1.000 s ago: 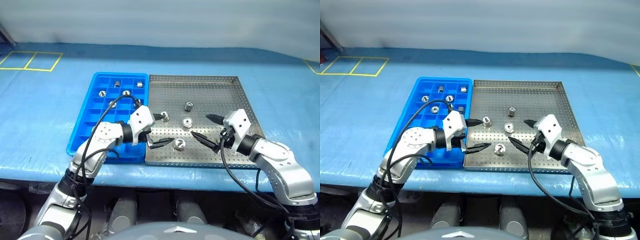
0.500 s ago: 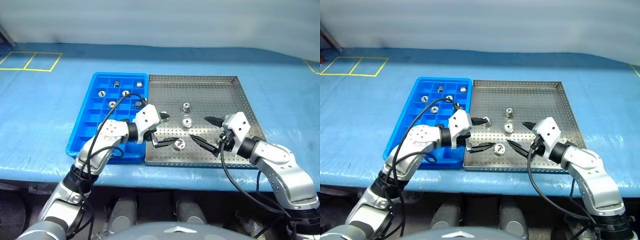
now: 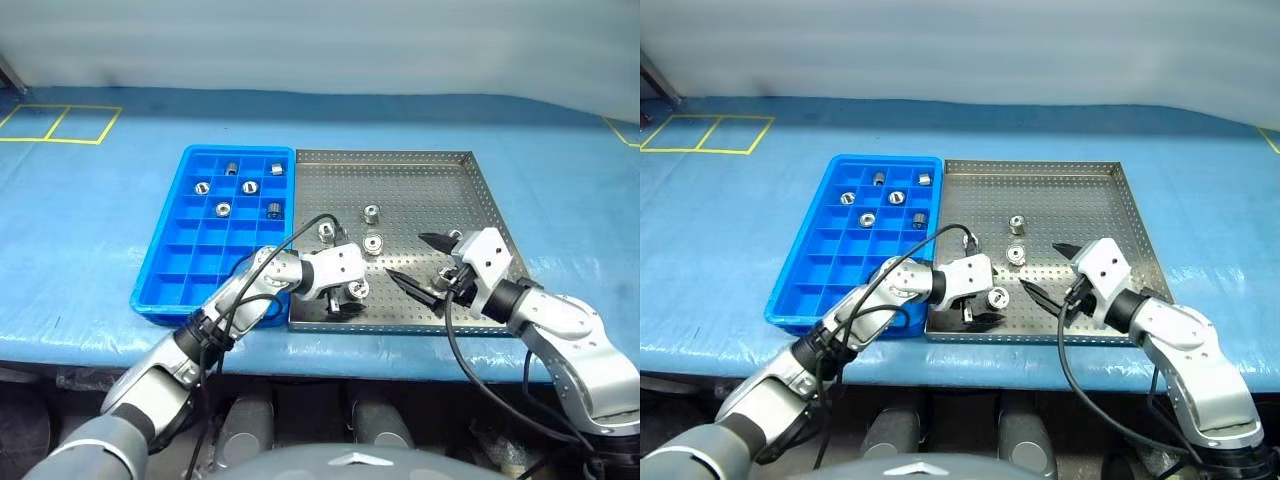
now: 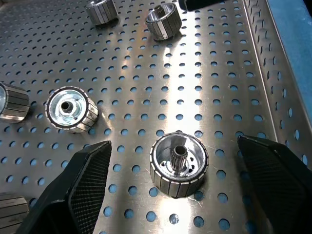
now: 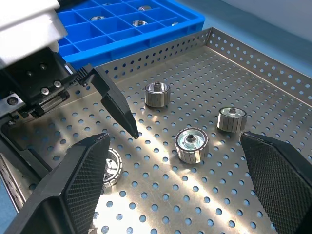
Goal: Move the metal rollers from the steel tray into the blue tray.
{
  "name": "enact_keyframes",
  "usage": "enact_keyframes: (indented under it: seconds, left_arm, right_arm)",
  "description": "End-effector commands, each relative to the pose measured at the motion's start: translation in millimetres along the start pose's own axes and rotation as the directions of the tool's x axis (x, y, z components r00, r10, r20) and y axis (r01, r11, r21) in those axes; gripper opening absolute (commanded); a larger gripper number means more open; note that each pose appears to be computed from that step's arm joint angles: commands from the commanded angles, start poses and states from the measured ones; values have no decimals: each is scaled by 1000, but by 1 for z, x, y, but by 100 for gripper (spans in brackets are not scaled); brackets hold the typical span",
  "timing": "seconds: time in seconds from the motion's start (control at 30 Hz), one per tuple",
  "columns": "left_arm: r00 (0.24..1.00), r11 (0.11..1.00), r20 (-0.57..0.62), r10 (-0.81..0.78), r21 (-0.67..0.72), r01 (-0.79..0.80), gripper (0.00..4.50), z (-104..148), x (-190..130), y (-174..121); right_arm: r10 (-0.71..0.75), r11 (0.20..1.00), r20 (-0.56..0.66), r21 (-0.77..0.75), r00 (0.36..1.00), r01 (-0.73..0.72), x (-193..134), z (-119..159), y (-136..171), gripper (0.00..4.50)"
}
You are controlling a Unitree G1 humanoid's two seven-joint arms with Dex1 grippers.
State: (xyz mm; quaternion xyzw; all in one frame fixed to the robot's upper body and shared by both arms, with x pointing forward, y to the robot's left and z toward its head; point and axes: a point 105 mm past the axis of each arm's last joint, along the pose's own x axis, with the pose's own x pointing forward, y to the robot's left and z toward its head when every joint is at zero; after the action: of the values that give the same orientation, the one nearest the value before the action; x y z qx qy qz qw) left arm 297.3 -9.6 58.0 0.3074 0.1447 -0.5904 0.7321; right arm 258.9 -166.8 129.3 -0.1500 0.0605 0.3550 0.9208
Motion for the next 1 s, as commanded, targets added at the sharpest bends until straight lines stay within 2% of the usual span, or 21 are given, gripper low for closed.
enact_keyframes:
  seconds: [0.03,0.07,0.23,0.37,0.5,0.6,0.73,0.87,0.97,1.0]
  left_arm:
    - [999,999,-36,31,37,-30,413,-1,3,6]
    - [999,999,-34,27,36,-26,393,-1,3,5]
    - [1000,1000,-3,14,11,-13,232,2,4,3]
    - [1000,1000,16,9,2,-9,232,5,4,1]
    - [999,999,28,32,-11,-31,168,5,0,4]
    - [985,991,132,114,-85,-104,168,23,-14,16]
    - [937,961,259,232,-212,-180,168,41,-49,31]
    - [906,923,226,359,-226,-310,168,36,-77,41]
    - [831,825,142,538,-293,-484,168,23,-101,60]
    - [776,749,68,627,-328,-576,168,9,-113,71]
  right_arm:
    - [-31,999,29,-35,999,32,-5,11,-2,450]
    - [-35,999,29,-36,999,36,-5,11,-2,450]
    - [-41,998,31,-39,999,42,-5,11,-2,450]
    - [-39,998,36,-41,999,40,-2,11,-3,450]
    - [-29,998,40,-47,999,31,0,12,-3,450]
    - [9,999,47,-36,999,-7,6,12,2,450]
    - [84,996,49,-19,995,-83,17,9,14,450]
    - [128,992,61,-13,990,-127,25,9,19,450]
    - [151,989,66,-15,986,-150,30,10,21,450]
    - [155,988,64,-15,986,-155,31,9,21,450]
